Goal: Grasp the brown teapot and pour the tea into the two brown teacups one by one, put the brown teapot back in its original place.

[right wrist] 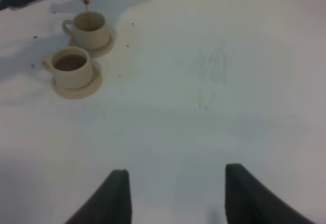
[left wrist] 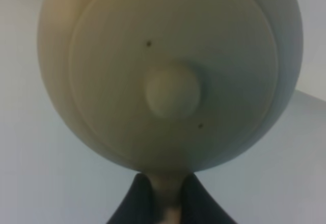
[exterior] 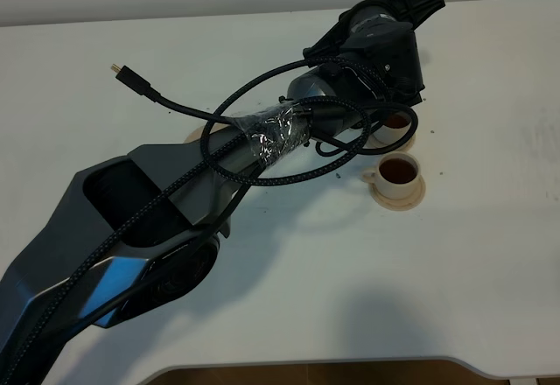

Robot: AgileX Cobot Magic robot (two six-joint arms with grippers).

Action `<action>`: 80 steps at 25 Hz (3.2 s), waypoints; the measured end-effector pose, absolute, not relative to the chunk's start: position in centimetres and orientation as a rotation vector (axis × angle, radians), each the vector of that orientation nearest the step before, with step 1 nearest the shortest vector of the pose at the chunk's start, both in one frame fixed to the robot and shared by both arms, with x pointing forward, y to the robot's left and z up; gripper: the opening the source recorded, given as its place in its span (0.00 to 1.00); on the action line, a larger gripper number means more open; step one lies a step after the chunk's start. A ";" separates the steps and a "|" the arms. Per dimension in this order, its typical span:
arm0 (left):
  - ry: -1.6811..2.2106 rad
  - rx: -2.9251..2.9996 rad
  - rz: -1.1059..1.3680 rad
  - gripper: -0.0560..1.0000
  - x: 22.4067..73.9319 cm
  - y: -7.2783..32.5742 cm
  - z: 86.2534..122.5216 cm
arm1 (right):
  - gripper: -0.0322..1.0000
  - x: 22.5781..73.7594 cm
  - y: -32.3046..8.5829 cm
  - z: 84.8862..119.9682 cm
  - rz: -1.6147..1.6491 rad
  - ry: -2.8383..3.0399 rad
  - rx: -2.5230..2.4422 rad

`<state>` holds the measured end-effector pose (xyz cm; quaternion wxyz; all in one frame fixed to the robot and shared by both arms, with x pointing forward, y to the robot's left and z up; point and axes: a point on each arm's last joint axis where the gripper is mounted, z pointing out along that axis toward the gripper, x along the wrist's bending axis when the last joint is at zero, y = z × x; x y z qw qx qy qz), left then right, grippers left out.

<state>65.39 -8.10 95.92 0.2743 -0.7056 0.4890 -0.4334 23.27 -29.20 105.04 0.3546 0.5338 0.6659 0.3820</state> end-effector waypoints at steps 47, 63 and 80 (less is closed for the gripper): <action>1.484 -1.706 -1.184 0.15 65.5 -8.9 95.9 | 0.46 23.3 -29.2 105.0 0.987 1.721 1.380; 1.525 -1.676 -1.173 0.15 65.4 -9.0 95.4 | 0.46 23.3 -29.2 105.0 0.987 1.721 1.380; 1.544 -1.666 -1.190 0.15 65.4 -9.2 95.3 | 0.46 23.3 -29.2 105.0 0.987 1.721 1.380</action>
